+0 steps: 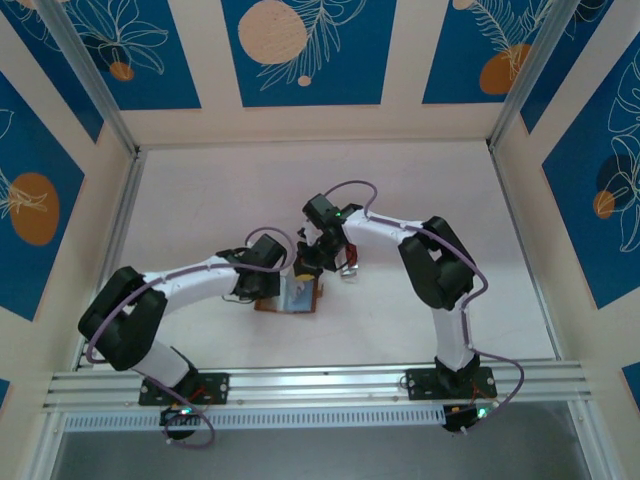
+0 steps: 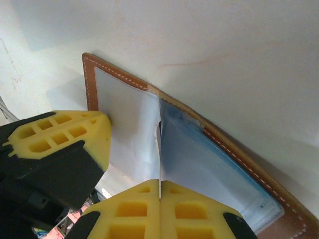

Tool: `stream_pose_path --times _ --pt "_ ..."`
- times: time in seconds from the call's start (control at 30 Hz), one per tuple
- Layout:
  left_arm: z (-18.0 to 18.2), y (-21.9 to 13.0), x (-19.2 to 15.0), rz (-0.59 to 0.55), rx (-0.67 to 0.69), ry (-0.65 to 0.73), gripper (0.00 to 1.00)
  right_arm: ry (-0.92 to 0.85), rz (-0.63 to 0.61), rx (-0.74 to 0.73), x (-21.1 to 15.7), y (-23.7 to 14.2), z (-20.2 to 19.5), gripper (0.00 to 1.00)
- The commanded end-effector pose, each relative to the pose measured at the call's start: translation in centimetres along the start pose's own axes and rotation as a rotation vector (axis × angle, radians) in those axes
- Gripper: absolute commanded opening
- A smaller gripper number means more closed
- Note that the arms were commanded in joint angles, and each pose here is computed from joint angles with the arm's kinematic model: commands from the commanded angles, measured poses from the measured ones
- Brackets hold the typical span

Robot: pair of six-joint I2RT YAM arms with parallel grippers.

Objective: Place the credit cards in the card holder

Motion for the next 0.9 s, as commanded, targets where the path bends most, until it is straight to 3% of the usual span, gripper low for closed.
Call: stream_pose_path --times 0.0,0.87 --pt "1.4 1.2 -1.5 0.039 0.062 -0.004 0.01 -0.002 0.029 0.038 -1.1 -1.3 0.6 0.0" --pt "1.7 1.0 -2.1 0.034 0.055 -0.019 0.0 0.017 0.123 0.145 -1.3 1.8 -0.7 0.0"
Point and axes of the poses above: each hand's point on the last joint's axis, 136 mm out from that joint toward the fingers, its own y axis out along the fingers, its own z axis along the line the jaws close on, x = y × z, the point moved 7 cm from there along -y, back along the fingers, and after that the axes turned 1 degree about y, right-handed, at the moved point
